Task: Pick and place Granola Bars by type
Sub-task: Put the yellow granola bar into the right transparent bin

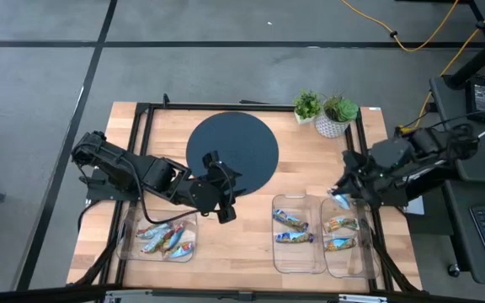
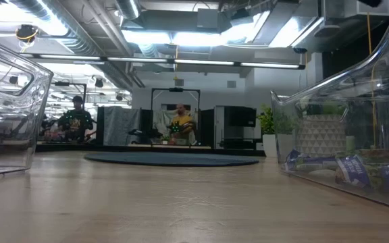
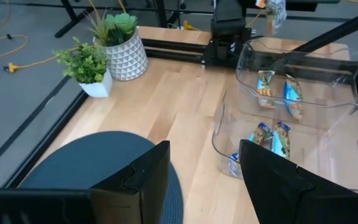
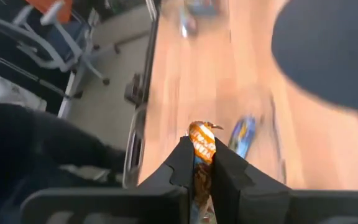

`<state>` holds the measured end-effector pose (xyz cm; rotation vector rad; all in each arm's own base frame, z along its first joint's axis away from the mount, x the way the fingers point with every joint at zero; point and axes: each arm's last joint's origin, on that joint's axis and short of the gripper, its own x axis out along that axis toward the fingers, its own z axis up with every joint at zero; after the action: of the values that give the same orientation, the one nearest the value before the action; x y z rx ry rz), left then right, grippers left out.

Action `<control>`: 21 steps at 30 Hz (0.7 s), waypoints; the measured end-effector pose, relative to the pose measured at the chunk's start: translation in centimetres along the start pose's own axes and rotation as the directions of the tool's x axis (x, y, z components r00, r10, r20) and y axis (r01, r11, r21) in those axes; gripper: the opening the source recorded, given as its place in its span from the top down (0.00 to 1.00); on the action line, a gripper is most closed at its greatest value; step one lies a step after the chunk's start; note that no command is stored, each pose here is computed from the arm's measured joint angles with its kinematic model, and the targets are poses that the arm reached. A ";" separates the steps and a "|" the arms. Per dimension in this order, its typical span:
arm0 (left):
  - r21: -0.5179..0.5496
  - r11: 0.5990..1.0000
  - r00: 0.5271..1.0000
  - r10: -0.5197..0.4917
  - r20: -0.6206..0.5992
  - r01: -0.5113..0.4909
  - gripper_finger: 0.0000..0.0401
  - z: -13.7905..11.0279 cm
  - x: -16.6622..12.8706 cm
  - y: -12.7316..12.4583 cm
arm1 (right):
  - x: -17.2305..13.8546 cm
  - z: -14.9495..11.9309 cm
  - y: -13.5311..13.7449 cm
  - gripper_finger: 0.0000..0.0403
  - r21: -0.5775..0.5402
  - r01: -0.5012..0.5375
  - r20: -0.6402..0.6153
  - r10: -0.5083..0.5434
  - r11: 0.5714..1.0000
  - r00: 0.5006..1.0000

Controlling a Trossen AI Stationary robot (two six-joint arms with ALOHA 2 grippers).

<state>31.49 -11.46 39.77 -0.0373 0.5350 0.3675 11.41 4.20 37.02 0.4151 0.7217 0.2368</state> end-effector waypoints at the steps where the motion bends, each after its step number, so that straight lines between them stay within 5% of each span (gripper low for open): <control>1: -0.001 1.000 1.000 -0.003 -0.003 0.003 0.54 0.0 0.1 0.0 | 0.0 -0.3 0.1 0.92 0.019 0.003 -0.026 -0.002 1.000 1.000; 11: -0.002 1.000 1.000 -0.007 -0.006 0.007 0.54 0.0 0.1 0.1 | 1.2 -3.3 1.2 0.92 0.200 0.193 -0.309 -0.125 0.961 0.943; 16: 0.001 1.000 1.000 -0.004 -0.010 0.004 0.54 -0.1 0.3 0.0 | 3.2 -5.3 1.5 0.92 0.170 0.354 -0.405 -0.262 0.920 0.876; 21: 0.002 1.000 1.000 -0.001 -0.011 0.001 0.54 -0.1 0.3 0.0 | 6.9 -9.2 1.0 0.92 0.137 0.368 -0.505 -0.255 0.920 0.825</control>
<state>31.71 -11.39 39.49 -0.0374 0.5468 0.3660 10.05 10.09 27.18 0.4538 1.3042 -0.0673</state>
